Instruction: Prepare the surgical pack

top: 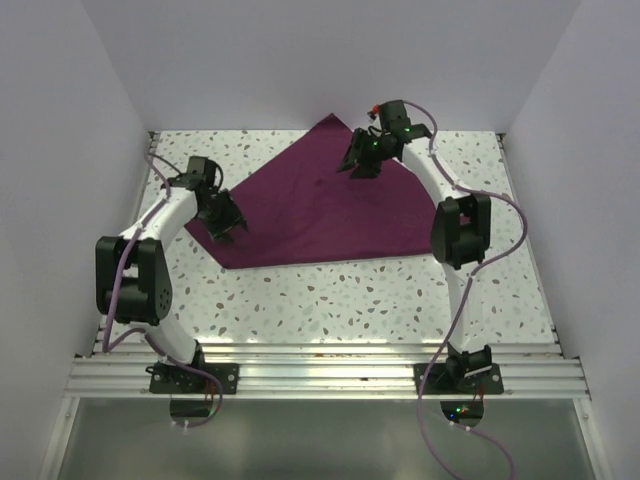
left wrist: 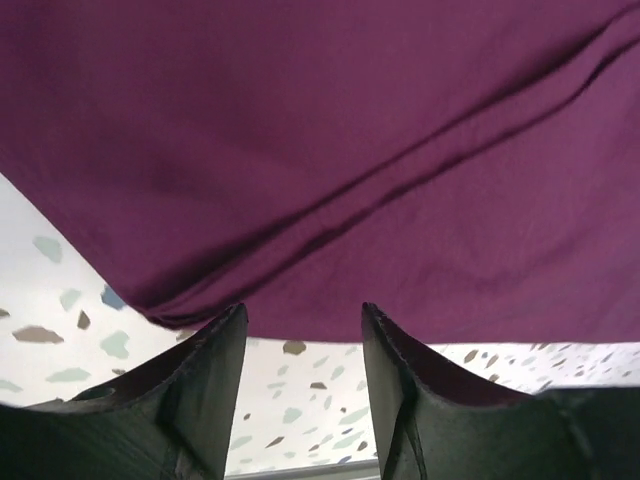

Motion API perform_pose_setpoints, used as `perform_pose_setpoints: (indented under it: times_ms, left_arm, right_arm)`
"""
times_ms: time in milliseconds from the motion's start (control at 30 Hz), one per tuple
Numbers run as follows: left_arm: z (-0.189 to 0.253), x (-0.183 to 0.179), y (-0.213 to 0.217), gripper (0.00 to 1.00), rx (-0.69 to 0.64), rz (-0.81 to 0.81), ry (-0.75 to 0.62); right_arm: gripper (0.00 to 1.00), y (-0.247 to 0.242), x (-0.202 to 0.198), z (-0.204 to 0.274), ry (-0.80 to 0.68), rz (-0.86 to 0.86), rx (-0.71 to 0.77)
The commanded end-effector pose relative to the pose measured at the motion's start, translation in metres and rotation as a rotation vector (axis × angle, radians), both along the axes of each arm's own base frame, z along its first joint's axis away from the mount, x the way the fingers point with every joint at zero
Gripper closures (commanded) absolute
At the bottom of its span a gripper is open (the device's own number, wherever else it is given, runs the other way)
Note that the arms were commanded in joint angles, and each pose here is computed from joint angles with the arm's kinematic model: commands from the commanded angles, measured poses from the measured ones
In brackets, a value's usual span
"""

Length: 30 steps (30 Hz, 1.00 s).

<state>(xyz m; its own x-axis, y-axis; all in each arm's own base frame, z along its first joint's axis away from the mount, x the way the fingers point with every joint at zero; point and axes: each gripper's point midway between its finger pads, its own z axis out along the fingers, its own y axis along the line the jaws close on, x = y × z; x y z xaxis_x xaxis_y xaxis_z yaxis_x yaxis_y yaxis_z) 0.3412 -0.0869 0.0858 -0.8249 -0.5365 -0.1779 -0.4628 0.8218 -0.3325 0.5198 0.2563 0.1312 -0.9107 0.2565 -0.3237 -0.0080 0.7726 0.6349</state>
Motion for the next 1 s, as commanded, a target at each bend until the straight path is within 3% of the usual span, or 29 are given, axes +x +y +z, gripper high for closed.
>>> perform_pose_setpoints:
  times_ms: [0,67,167,267,333,667,967]
  left_arm:
    - [0.022,0.041,0.013,0.46,-0.074,0.022,-0.123]
    - [0.031,0.052,0.008,0.51,-0.107,-0.027,-0.174]
    - [0.035,0.065,0.001,0.70,-0.145,-0.051,-0.214]
    - [0.024,0.068,-0.002,0.84,-0.164,-0.051,-0.183]
    - [0.017,0.070,-0.001,0.87,-0.158,-0.043,-0.162]
    - [-0.035,0.068,0.003,0.89,-0.140,-0.019,-0.025]
    - [-0.053,0.062,0.010,0.88,-0.095,-0.030,0.011]
  right_arm:
    - [0.53,-0.021,-0.023,0.014,-0.074,0.058,-0.126]
    - [0.74,-0.042,-0.026,0.004,-0.072,0.034,-0.227]
    - [0.95,-0.064,-0.029,-0.007,-0.041,-0.009,-0.318]
    - [0.99,-0.078,-0.036,-0.020,-0.001,-0.048,-0.321]
    - [1.00,-0.083,-0.042,-0.028,0.022,-0.064,-0.316]
    - [1.00,-0.144,-0.085,-0.080,0.160,-0.145,-0.368]
    - [1.00,-0.181,-0.102,-0.090,0.228,-0.205,-0.399]
